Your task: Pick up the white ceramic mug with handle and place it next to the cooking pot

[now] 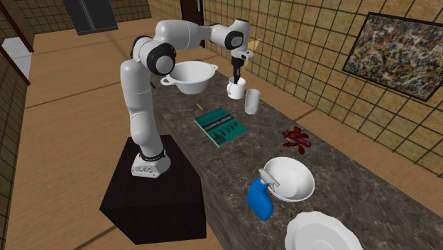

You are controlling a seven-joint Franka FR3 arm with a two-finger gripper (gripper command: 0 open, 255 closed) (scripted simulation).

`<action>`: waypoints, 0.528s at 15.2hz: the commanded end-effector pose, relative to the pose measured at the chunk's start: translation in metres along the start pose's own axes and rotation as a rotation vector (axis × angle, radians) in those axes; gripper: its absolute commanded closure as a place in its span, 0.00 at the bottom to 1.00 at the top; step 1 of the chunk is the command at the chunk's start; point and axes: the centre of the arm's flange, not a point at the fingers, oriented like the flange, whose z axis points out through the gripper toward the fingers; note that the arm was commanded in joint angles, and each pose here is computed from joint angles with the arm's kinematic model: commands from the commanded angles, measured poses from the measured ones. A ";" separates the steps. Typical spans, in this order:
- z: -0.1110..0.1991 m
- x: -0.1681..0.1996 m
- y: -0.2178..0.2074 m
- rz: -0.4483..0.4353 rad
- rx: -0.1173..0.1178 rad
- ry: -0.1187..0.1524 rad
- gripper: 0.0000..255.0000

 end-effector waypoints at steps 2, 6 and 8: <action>0.015 0.001 0.000 0.000 0.000 0.001 1.00; 0.036 0.002 0.000 0.000 0.000 0.001 1.00; 0.047 0.003 0.000 0.000 0.000 0.001 1.00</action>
